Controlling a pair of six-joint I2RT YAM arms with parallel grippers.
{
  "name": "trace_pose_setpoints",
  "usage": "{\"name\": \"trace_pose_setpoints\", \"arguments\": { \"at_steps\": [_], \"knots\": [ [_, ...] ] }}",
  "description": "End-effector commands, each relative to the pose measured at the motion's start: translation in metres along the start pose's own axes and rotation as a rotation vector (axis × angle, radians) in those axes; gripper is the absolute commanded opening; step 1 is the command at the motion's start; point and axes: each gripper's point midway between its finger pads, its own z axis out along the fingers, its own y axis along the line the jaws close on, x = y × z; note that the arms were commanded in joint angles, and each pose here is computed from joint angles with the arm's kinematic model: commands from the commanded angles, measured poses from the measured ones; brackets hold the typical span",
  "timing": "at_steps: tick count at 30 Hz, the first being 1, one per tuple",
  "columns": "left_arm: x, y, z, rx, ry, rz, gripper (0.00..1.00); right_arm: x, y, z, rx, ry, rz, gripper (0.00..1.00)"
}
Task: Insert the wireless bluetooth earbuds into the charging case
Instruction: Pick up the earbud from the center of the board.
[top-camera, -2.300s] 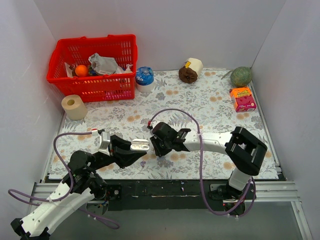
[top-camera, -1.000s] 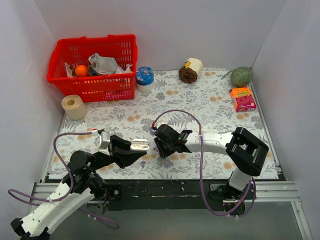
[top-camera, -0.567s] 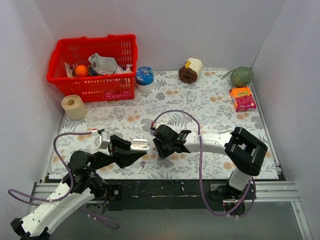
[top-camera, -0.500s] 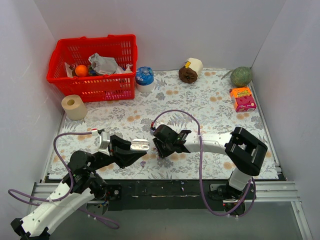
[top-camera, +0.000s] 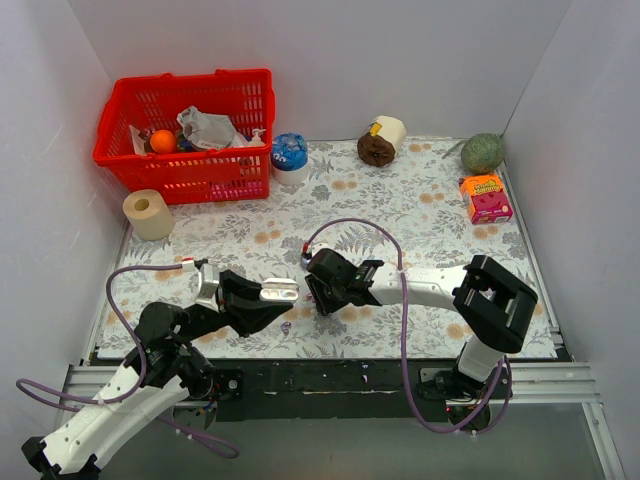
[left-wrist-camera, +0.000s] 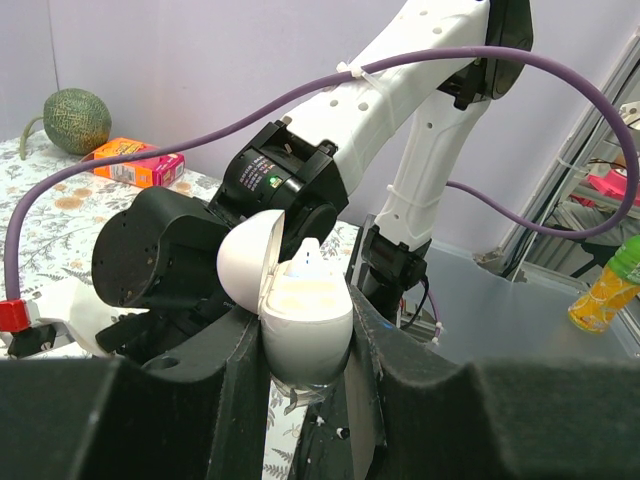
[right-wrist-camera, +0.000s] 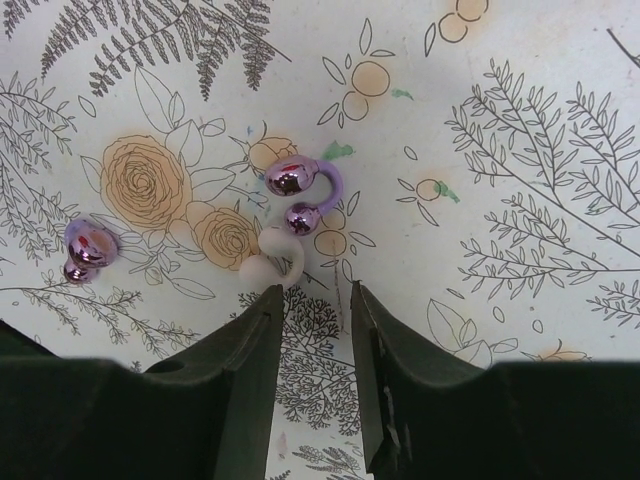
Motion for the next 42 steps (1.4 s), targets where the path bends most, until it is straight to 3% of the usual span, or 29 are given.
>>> {"name": "trace_pose_setpoints", "arguments": {
  "at_steps": [1, 26, 36, 40, 42],
  "knots": [
    [-0.008, -0.004, -0.001, 0.008, -0.021, 0.01, 0.0, -0.025, 0.015, -0.007, -0.048, -0.065, 0.037, 0.41],
    [-0.005, -0.003, -0.004, 0.002, -0.019, 0.011, 0.0, -0.013, 0.021, 0.018, -0.085, 0.01, 0.068, 0.4],
    [-0.003, -0.002, -0.004, 0.001, -0.014, 0.011, 0.0, -0.017, 0.02, 0.01, -0.086, -0.012, 0.066, 0.2],
    [-0.003, -0.001, -0.002, 0.001, -0.011, 0.013, 0.0, -0.021, 0.017, -0.001, -0.074, -0.031, 0.061, 0.01],
    [-0.002, -0.001, -0.001, 0.001, -0.008, 0.013, 0.0, -0.03, 0.015, -0.018, -0.066, -0.065, 0.037, 0.01]
  ]
}}
